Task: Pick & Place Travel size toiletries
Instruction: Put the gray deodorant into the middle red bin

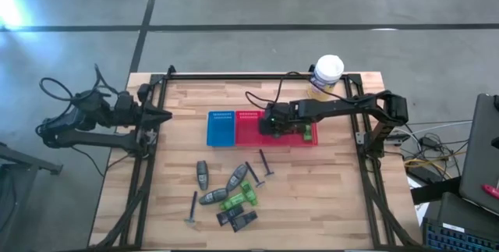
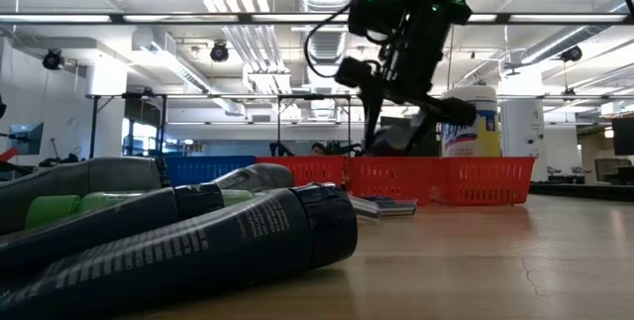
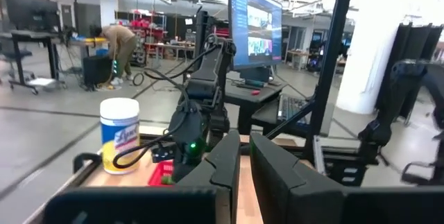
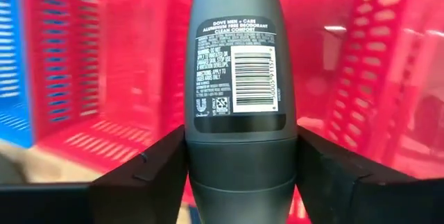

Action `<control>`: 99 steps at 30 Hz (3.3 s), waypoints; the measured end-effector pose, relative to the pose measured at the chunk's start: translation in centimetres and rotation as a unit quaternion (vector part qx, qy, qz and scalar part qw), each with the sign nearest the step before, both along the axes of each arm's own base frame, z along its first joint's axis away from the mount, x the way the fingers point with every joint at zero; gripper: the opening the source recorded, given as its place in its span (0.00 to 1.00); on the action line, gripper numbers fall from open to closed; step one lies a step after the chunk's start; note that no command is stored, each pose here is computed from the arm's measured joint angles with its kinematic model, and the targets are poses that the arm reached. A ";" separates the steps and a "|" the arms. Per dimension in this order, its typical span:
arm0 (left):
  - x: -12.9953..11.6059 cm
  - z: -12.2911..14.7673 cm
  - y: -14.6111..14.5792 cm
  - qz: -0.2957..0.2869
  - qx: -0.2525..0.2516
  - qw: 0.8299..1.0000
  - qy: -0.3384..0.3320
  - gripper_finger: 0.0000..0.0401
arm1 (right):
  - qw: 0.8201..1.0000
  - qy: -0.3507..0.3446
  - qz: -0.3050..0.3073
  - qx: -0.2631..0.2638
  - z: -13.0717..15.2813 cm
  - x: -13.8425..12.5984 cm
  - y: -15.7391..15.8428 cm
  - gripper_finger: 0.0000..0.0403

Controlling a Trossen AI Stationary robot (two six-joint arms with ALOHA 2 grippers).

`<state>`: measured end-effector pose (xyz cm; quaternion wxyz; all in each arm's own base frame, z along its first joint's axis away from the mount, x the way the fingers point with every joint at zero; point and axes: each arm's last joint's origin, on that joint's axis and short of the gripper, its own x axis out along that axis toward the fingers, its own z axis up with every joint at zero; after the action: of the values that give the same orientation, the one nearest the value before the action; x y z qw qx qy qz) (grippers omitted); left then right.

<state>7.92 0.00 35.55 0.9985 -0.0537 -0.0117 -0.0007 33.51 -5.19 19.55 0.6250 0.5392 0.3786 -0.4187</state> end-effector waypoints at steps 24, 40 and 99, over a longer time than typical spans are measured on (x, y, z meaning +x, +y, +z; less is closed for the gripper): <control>4.0 -1.6 0.4 0.073 -0.157 0.981 0.085 0.09 | 0.994 0.020 0.099 -0.044 3.6 0.5 0.3 0.89; 9.1 -9.4 -1.1 0.204 -0.378 0.809 0.402 0.15 | 0.978 0.063 0.167 -0.110 9.6 -6.5 2.4 0.86; 15.0 -21.5 -12.1 0.347 -0.392 0.677 0.518 0.42 | 0.962 -0.044 0.249 -0.101 6.9 -9.6 6.8 0.90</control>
<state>22.88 -12.14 14.07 0.6610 -0.4238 0.4900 0.3786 23.91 1.62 26.44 0.7770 0.3798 0.4286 -0.2615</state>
